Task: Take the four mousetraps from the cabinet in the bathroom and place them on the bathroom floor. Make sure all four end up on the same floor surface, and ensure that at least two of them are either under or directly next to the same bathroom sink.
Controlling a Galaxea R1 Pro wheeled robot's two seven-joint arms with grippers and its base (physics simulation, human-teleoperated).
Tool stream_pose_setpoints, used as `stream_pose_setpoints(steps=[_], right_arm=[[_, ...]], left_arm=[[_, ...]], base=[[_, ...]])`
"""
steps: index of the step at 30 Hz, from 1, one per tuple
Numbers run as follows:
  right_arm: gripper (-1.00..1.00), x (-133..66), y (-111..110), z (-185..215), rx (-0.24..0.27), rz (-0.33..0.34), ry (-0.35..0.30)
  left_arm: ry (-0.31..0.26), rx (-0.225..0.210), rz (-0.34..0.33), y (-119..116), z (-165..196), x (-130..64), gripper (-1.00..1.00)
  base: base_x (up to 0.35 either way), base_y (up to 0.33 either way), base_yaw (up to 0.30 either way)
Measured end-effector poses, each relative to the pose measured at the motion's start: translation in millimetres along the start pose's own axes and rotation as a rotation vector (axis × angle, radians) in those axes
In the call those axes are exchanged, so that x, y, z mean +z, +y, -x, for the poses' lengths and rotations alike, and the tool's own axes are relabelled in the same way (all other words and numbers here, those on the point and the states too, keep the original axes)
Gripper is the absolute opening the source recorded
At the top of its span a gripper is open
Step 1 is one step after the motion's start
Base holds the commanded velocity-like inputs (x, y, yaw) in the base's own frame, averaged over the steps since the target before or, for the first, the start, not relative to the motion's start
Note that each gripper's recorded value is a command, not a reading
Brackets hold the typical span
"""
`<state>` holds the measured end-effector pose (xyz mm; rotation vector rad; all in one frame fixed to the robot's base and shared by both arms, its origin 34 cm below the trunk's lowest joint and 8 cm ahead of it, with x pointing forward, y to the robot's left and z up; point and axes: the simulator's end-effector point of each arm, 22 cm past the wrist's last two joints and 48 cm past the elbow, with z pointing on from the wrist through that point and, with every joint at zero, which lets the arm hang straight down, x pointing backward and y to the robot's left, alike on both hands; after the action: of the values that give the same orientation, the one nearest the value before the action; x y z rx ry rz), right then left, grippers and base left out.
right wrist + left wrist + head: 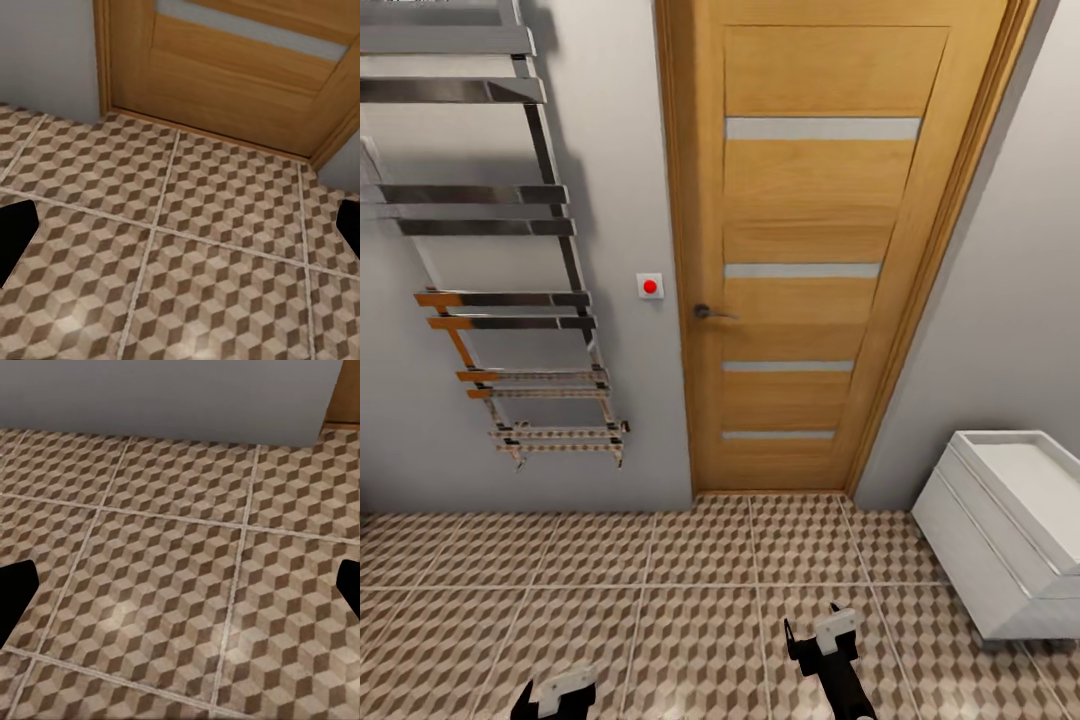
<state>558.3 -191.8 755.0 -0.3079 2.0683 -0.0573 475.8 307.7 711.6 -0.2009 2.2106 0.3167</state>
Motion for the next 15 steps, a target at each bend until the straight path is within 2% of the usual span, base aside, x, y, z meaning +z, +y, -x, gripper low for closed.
stream_pose_setpoints(steps=[15], right_arm=[[1.00,0.0,1.0,-3.9,0.001,0.002,0.008]], left_arm=[[0.008,0.002,0.000,-0.2,-3.6,-0.1,1.00]], base=[[0.000,0.000,0.248]])
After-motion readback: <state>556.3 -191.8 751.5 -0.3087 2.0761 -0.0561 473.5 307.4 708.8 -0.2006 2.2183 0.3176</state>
